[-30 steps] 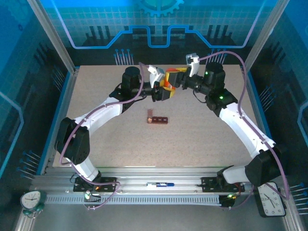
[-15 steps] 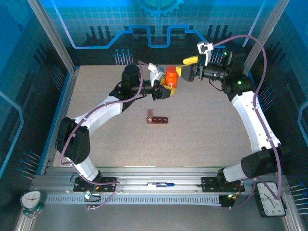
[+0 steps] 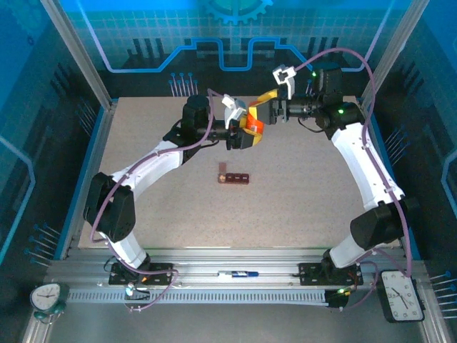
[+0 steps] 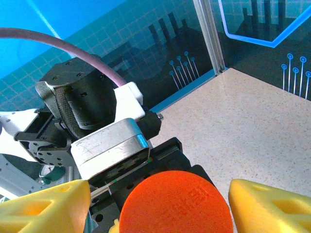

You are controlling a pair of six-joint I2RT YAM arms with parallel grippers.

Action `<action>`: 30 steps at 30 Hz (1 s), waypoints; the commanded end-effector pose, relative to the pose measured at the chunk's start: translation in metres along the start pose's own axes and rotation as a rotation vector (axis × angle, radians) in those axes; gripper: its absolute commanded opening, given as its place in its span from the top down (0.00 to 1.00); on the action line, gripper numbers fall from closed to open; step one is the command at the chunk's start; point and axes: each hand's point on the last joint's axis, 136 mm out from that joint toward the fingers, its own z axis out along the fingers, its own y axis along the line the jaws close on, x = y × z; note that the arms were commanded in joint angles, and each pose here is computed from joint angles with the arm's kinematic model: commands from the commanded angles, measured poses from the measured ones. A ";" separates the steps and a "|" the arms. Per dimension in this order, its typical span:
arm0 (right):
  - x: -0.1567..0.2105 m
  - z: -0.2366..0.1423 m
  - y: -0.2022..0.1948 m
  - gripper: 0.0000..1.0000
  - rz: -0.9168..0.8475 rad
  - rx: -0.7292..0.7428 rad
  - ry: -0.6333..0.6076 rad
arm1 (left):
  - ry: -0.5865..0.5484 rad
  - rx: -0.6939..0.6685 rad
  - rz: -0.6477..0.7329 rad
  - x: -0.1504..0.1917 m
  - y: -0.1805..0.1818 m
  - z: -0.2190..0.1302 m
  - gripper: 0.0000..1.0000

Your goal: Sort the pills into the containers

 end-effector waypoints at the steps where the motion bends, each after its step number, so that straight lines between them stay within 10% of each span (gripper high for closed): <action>1: -0.001 0.006 0.010 0.26 -0.014 -0.044 0.015 | -0.023 0.033 0.053 -0.016 -0.004 -0.002 1.00; 20: 0.021 0.019 0.006 0.65 0.038 -0.040 0.039 | -0.031 0.018 0.063 -0.019 -0.003 -0.003 1.00; 30: 0.038 0.022 -0.008 0.74 0.061 0.191 -0.068 | -0.058 -0.053 0.078 -0.022 0.009 -0.002 1.00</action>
